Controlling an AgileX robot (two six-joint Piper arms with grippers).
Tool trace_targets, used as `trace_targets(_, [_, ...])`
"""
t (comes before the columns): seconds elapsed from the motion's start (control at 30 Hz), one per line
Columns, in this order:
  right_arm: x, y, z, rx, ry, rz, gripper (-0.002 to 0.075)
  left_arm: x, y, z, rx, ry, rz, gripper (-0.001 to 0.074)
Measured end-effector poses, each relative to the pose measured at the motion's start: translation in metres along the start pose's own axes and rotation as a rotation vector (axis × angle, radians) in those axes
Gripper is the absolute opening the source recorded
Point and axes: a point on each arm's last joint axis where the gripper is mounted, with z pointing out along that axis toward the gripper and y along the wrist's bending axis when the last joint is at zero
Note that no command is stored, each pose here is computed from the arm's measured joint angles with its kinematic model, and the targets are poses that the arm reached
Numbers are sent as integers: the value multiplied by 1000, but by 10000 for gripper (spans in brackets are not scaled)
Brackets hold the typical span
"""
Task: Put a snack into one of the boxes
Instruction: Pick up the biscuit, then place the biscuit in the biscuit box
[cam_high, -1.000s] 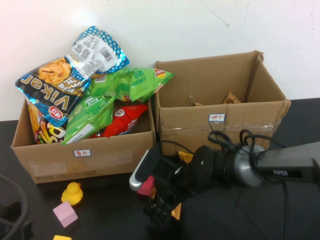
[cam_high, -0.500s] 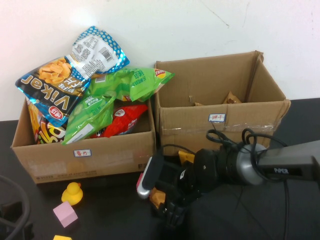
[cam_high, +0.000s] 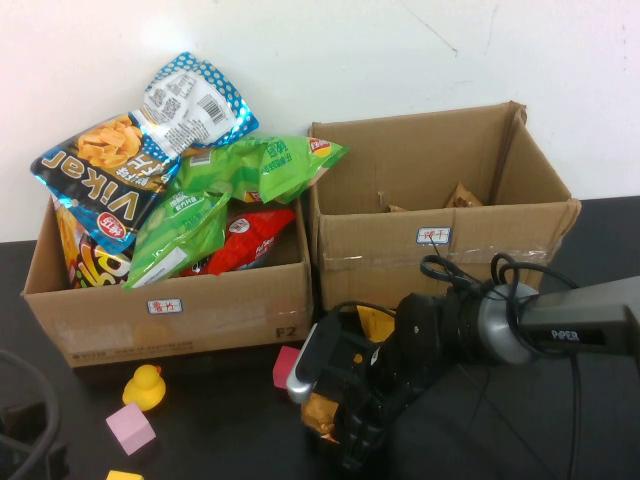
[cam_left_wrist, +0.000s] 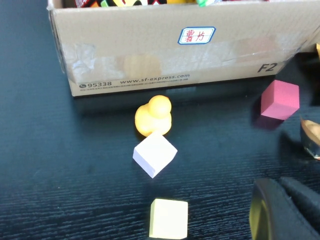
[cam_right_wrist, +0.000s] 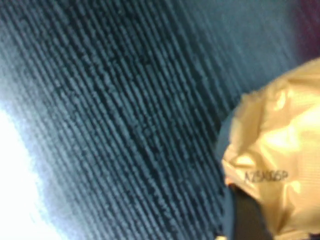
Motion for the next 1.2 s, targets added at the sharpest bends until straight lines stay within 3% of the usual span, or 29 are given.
trace_targets(0.1, [0, 1, -1, -11, 7, 2, 195, 0, 0, 0, 1, 0, -2, -1])
trace_targets(0.27, [-3, 2, -9, -19, 5, 18, 190, 0, 0, 0, 2, 0, -3, -1])
trace_targets(0.57, [-32, 10, -97, 11, -101, -58, 188, 0, -1, 0, 6, 5, -9, -1])
trace_targets(0.7, [-45, 9, -159, 166, -203, -182, 188, 1, -1, 0, 12, 10, -16, -1])
trace_targets(0.87, [-59, -18, -223, 516, -459, -241, 188, 1, -1, 0, 15, 12, -21, -1])
trace_targets(0.93, [-60, -36, -239, 648, -581, -189, 188, 1, -2, 0, 22, 15, -28, -1])
trace_targets(1.03, [-54, -67, -248, 757, -744, 54, 188, 1, -3, 0, 37, 16, -36, -1])
trace_targets(1.2, [-19, -116, -218, 724, -815, 647, 187, 1, -5, 0, 53, 13, -15, -1])
